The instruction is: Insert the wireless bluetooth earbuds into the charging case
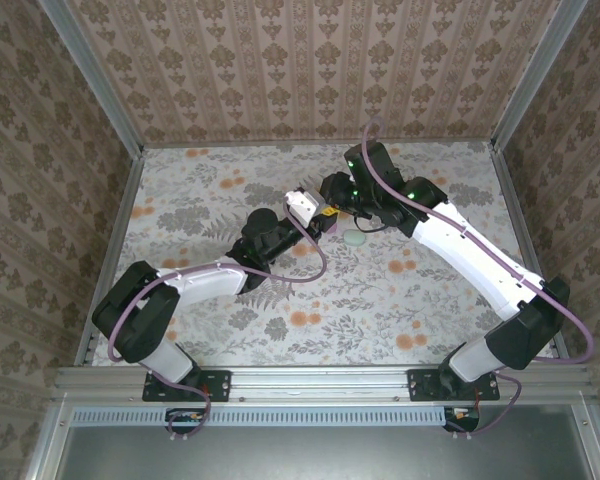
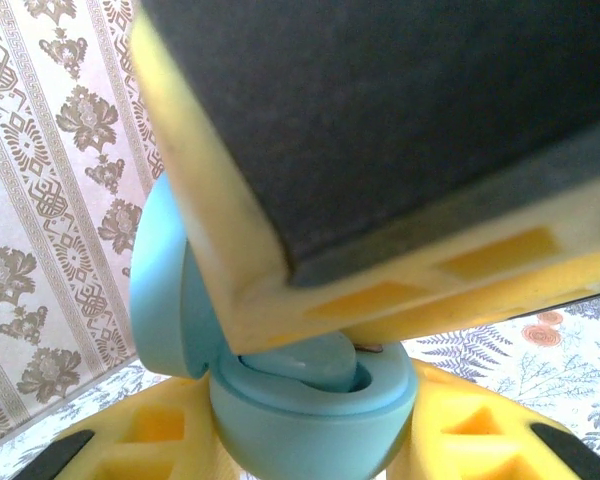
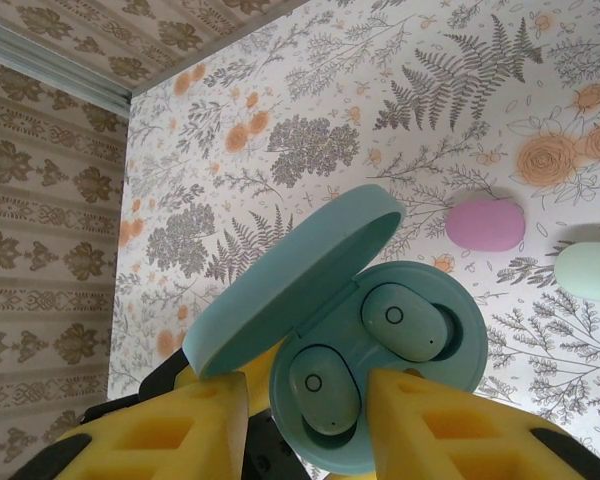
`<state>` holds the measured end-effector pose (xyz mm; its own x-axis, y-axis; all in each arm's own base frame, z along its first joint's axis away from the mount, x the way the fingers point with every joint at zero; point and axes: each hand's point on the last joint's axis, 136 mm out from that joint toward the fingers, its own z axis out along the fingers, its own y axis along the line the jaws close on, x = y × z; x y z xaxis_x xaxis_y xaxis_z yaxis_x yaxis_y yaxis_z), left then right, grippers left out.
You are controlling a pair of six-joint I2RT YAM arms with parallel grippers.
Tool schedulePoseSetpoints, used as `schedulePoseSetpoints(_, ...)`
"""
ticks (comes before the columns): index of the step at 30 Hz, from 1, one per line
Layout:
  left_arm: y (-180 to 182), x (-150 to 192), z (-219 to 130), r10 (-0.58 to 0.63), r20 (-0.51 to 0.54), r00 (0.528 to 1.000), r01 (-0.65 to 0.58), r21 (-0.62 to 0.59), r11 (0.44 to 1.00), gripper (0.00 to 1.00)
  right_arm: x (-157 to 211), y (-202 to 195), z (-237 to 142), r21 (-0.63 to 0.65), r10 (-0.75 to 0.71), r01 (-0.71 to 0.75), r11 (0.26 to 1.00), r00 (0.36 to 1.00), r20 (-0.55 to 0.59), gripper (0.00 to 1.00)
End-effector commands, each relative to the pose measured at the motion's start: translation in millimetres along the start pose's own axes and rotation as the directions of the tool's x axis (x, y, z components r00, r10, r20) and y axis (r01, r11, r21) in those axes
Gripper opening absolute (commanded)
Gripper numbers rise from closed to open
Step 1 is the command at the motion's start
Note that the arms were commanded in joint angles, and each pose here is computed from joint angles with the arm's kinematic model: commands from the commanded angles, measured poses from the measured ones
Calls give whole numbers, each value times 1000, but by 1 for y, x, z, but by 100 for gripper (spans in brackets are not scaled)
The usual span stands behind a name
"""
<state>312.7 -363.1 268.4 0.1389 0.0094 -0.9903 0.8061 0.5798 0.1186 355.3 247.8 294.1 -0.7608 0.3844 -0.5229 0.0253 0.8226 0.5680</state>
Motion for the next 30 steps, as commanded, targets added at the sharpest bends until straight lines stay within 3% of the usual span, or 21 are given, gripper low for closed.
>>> schedulePoseSetpoints(1,1,-34,5,-1,99,995,1,0,1000,26,0,10,-16,-41,-22,21,999,1000,-9,40)
schedulePoseSetpoints(9,-2,-38,-1,7,122,992,-10,24,1000,26,-17,20,-60,-127,-89,102,987,990,106,42)
schedulePoseSetpoints(13,-13,-41,-9,3,129,992,-17,108,994,26,-39,-4,-82,-93,-92,109,990,980,178,44)
schedulePoseSetpoints(18,-32,-47,-18,0,124,992,-28,223,975,26,-60,-3,-85,-164,-101,121,979,987,126,50)
schedulePoseSetpoints(23,-41,-53,-22,-5,119,993,-29,281,959,26,-61,6,-60,-213,-115,116,970,993,16,57)
schedulePoseSetpoints(30,-30,-65,-22,-36,145,989,1,234,972,27,-32,2,-31,-234,-139,99,967,977,-163,59)
